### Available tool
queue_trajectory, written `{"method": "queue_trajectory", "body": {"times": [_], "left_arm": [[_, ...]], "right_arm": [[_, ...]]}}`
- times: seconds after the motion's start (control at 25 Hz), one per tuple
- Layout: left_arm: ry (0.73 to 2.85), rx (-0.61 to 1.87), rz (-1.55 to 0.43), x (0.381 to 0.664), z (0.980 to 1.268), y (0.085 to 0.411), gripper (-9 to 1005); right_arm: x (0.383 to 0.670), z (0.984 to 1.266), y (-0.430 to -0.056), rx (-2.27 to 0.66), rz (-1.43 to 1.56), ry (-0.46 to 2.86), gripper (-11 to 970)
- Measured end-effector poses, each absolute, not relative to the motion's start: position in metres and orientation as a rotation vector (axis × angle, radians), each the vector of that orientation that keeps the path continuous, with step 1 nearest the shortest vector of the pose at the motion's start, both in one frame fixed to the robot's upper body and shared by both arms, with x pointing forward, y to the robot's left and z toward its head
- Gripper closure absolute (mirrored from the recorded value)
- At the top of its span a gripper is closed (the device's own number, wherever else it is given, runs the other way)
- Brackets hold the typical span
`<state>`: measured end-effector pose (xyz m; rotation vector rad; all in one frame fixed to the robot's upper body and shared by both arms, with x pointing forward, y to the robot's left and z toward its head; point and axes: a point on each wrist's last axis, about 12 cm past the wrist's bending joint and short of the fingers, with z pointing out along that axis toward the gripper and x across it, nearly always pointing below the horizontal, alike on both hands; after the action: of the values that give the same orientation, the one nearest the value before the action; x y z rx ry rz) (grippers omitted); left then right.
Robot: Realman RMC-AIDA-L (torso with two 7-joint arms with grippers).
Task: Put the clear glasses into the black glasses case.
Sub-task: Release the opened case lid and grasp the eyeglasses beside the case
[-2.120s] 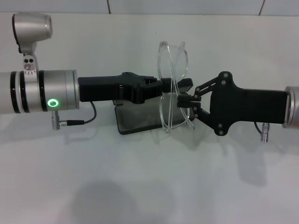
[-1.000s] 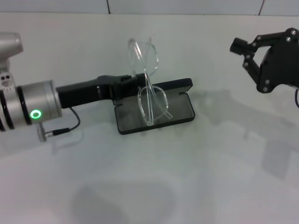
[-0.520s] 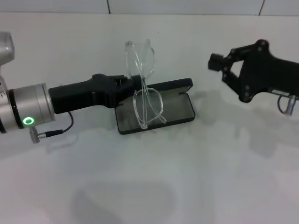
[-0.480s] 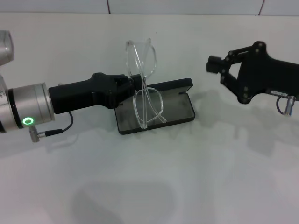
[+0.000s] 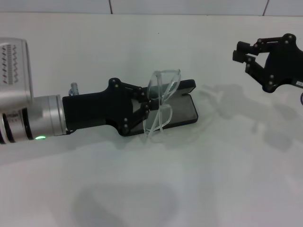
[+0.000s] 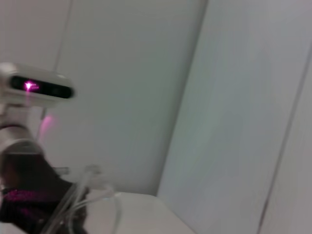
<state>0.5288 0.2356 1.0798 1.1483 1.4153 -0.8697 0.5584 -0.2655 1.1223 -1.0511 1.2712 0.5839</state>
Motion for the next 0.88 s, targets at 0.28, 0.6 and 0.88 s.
{"method": "queue_trajectory", "body": {"times": [0.28,0.6,0.88], "left_arm": [[1.292,1.281,-0.712,0.534,1.075,0.228,905],[1.339,1.34,-0.761,0.549,1.072,0.203,905],[1.531,1.413,-0.937,0.564,1.087,0.181,898]], "right_arm": [[0.559,1.121,-0.271,-1.021,0.565,1.286,836],[0.558,1.119,-0.272,-1.016,0.565,1.295,835],[0.561,1.117,-0.274,-1.009,0.537,1.313,836]]}}
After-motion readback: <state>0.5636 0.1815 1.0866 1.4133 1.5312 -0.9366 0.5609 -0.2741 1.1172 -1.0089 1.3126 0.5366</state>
